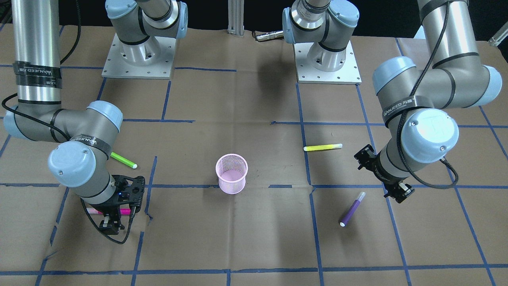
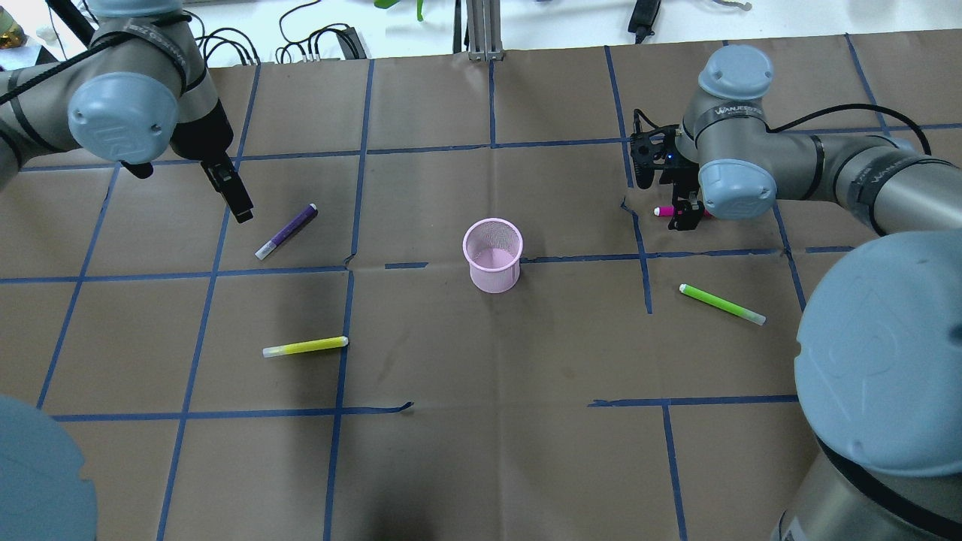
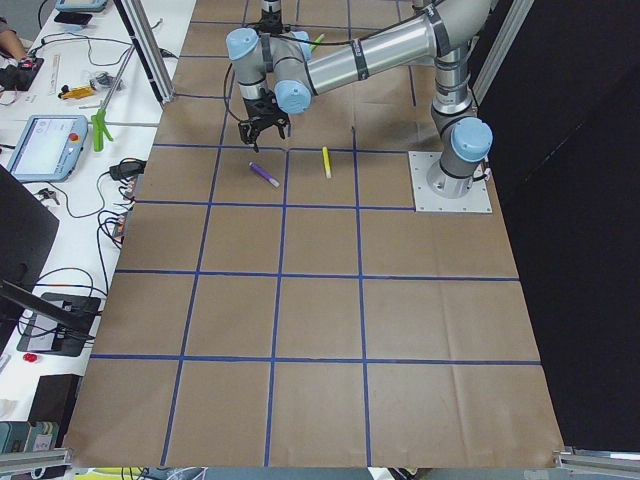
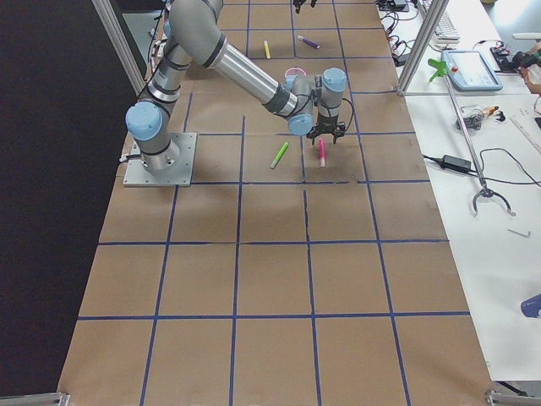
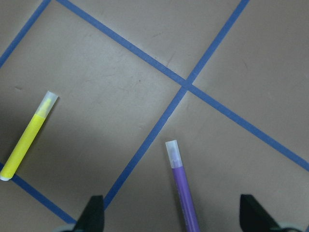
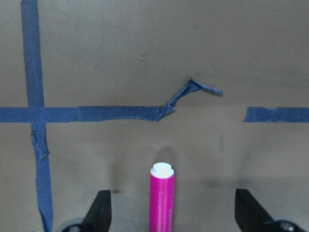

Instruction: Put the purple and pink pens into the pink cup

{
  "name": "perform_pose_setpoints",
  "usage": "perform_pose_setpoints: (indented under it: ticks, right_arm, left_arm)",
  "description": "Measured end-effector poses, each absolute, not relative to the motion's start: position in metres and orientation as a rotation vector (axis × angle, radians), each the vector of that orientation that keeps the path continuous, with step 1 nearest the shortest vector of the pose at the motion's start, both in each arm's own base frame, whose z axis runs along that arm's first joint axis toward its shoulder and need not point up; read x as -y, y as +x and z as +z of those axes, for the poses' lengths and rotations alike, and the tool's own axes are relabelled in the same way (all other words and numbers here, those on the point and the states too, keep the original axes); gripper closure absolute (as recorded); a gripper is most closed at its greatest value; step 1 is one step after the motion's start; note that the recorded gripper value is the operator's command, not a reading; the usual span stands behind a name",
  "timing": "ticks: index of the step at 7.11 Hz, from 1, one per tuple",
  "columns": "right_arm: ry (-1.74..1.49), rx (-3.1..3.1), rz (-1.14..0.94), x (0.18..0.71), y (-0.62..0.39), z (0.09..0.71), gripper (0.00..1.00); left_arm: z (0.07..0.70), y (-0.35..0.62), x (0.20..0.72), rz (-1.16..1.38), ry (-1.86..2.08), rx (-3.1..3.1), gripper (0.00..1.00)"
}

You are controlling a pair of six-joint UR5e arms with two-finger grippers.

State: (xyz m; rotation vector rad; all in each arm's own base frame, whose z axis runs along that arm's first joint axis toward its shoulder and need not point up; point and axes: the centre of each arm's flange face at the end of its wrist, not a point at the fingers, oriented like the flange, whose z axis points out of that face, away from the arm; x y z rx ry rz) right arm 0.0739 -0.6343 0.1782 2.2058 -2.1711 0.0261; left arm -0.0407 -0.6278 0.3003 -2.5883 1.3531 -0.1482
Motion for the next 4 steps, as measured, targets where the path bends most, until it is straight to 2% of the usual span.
perform_pose_setpoints:
  ticks: [1, 4]
  right_arm:
    - [2.202, 2.178, 0.02, 0.633, 0.074, 0.178, 0.2]
    - [2.2, 2.183, 0.02, 0.632, 0.074, 0.179, 0.41]
  left_arm:
    - [0.28, -0.051, 0.645, -0.171, -2.56, -1.346, 0.03]
    - [0.22, -0.069, 0.674, -0.199, -2.472, -1.33, 0.03]
